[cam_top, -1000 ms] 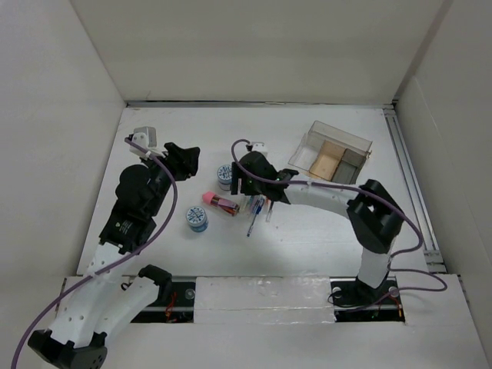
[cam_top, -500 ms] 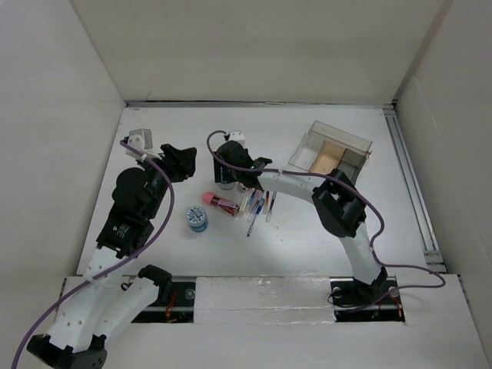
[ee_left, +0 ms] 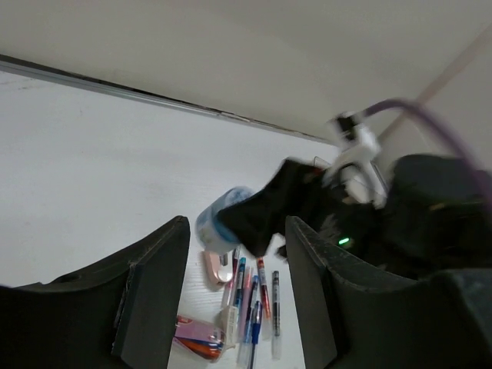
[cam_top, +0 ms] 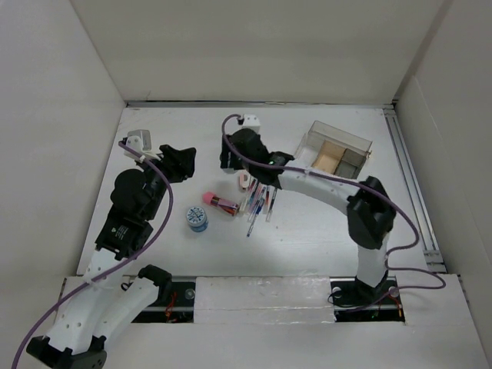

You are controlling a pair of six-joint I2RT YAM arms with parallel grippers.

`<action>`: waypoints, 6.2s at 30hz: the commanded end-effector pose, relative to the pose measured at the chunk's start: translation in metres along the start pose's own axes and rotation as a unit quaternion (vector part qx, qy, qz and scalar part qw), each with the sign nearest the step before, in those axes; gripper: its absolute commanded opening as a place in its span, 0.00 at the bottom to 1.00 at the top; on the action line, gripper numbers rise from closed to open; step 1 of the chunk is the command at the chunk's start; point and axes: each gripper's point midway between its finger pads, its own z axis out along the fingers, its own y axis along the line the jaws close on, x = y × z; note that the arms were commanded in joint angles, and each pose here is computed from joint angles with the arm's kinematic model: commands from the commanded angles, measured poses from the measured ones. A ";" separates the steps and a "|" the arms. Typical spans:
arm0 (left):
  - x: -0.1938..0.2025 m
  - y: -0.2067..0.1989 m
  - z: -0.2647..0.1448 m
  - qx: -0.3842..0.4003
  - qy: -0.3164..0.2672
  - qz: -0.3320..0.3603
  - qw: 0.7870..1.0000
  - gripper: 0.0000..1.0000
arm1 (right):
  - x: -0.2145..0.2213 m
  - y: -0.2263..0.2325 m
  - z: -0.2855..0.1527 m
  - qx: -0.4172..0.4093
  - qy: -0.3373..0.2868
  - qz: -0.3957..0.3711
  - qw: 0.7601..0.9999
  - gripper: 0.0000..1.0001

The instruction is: Organize the desk

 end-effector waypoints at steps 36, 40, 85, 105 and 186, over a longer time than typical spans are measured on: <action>0.000 -0.005 0.006 0.012 0.001 0.000 1.000 0.49 | -0.174 -0.366 0.003 0.233 -0.160 0.226 0.932 0.41; 0.001 -0.006 0.008 0.013 0.004 0.001 1.000 0.49 | -0.169 -0.371 0.011 0.238 -0.156 0.225 0.932 0.43; -0.043 0.059 -0.026 -0.172 -0.119 -0.084 0.974 0.72 | 0.116 0.125 -0.082 -0.247 0.062 -0.092 0.963 0.90; -0.042 0.053 -0.027 -0.155 -0.115 -0.080 0.978 0.70 | 0.178 0.139 -0.034 -0.158 0.065 -0.156 0.973 0.83; -0.012 0.018 0.002 -0.054 -0.036 -0.030 0.997 0.69 | -0.111 -0.182 -0.046 -0.047 -0.108 0.218 0.969 0.11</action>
